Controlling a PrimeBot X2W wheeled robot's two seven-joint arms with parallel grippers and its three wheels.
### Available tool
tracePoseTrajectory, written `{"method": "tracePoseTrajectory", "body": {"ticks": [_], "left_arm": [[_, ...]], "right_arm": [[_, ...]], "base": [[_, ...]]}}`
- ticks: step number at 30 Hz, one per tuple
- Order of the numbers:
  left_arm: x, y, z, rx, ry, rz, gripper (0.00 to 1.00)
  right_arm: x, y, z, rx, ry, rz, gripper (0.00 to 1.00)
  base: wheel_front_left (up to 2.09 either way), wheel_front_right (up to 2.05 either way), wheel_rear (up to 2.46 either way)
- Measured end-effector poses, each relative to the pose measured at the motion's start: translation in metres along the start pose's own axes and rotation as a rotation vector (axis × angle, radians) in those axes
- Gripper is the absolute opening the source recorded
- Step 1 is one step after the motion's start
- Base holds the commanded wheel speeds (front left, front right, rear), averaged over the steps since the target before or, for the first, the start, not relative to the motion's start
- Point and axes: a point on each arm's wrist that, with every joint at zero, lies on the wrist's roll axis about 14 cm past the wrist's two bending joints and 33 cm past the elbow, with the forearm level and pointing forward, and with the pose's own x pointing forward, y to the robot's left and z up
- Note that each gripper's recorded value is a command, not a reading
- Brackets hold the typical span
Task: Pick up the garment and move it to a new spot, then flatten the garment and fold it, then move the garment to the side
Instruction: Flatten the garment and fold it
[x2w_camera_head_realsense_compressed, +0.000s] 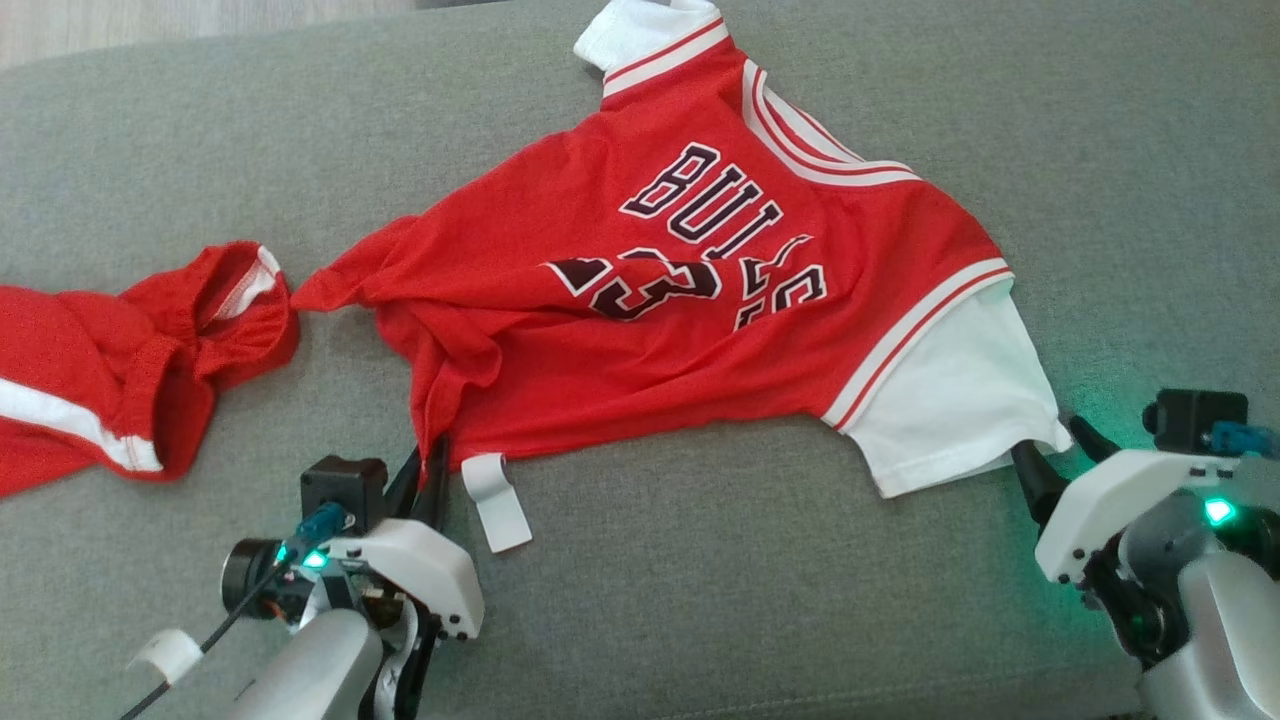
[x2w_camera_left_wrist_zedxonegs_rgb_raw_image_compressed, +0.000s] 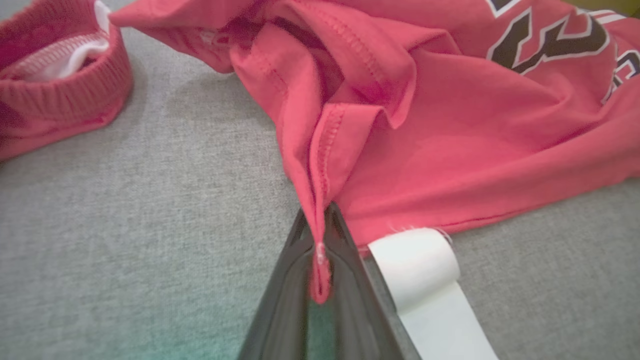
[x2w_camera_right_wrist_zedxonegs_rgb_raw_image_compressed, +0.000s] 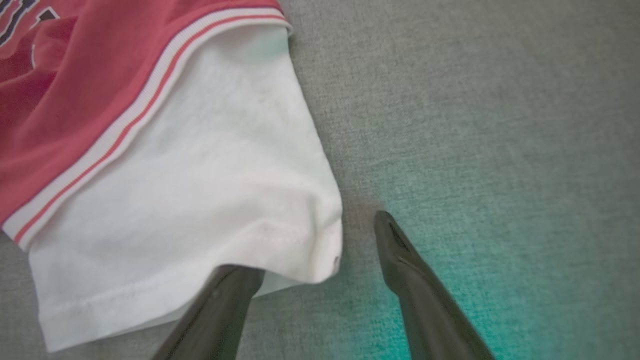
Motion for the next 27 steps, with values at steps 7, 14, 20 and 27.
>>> {"method": "tracePoseTrajectory", "body": {"ticks": [7,14,20,27], "left_arm": [[-0.002,0.001,0.001,-0.001,-0.01,0.004,0.0],[-0.009,0.0,0.023,-0.012,-0.121,0.009,0.0],[-0.049,-0.008,0.115,0.029,-0.441,-0.008,0.0],[-0.125,-0.029,0.222,0.184,-0.783,-0.062,0.0]], "right_arm": [[0.004,0.007,0.003,-0.02,0.001,0.033,0.0],[-0.004,0.013,0.025,-0.017,-0.124,0.053,0.0],[-0.052,0.011,0.108,-0.083,-0.435,0.051,0.0],[-0.141,0.016,0.208,-0.221,-0.779,0.005,0.0]], "base": [[0.0,0.0,0.0],[0.0,0.0,0.0],[0.0,0.0,0.0],[0.0,0.0,0.0]]}}
